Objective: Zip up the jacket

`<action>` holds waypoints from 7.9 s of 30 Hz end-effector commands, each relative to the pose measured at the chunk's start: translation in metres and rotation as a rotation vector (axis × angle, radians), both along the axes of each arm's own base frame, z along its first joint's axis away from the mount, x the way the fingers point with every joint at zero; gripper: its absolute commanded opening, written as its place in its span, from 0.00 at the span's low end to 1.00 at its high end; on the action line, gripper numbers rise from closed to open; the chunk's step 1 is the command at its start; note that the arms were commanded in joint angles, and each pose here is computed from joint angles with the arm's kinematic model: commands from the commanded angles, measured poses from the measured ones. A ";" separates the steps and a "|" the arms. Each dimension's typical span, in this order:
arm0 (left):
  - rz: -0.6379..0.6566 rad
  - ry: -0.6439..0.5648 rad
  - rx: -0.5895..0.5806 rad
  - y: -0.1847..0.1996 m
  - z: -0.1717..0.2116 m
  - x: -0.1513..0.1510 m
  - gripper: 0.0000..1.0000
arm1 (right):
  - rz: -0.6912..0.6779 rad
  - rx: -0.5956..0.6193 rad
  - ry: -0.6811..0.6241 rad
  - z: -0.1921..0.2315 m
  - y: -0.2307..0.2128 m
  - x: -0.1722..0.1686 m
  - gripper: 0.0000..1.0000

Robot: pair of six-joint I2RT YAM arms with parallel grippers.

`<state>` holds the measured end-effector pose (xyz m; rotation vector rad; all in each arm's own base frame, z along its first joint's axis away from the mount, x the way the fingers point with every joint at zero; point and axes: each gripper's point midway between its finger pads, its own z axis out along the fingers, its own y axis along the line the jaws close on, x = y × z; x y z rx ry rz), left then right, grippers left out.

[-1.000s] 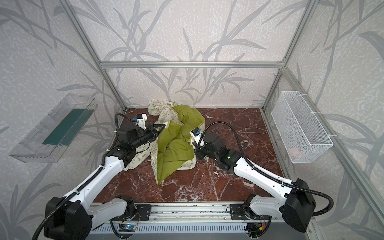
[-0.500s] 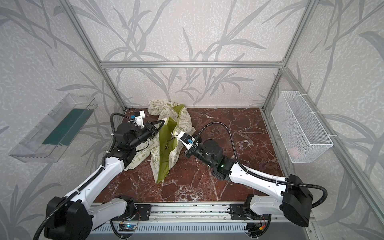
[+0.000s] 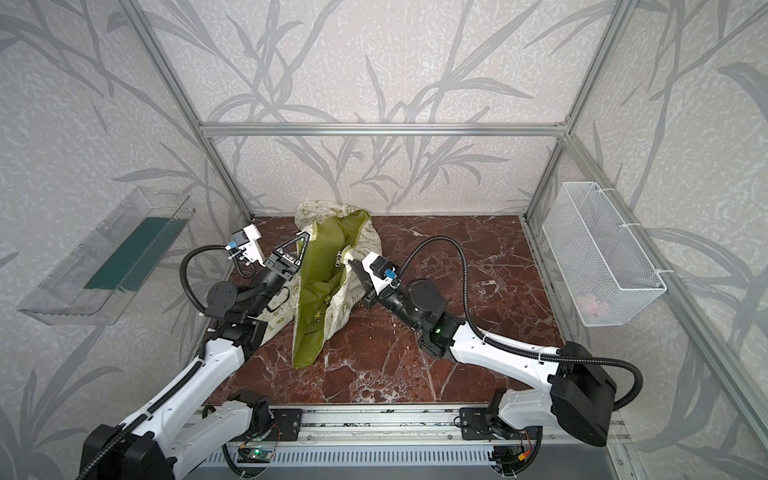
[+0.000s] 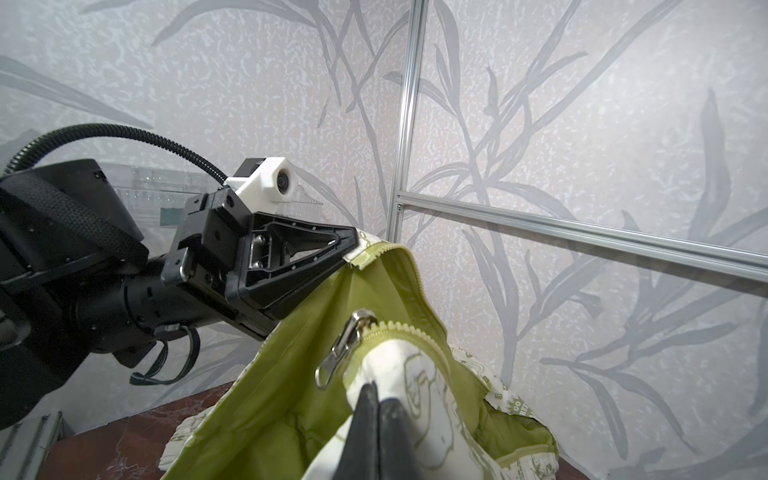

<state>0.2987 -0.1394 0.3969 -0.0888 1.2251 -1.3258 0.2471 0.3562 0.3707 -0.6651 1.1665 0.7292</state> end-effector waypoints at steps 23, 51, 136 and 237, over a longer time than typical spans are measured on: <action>0.085 -0.371 0.044 0.007 0.028 -0.054 0.00 | 0.220 0.187 0.002 0.031 0.030 0.002 0.00; 0.063 -0.362 0.035 0.004 0.024 -0.054 0.00 | 0.295 0.207 0.003 0.038 0.047 0.002 0.00; 0.119 -0.326 0.031 0.009 0.016 -0.050 0.00 | 0.227 0.399 -0.075 0.078 0.041 0.010 0.00; -0.369 -0.109 0.339 -0.212 -0.086 -0.021 0.00 | -0.302 -0.515 -0.094 -0.087 -0.146 -0.018 0.54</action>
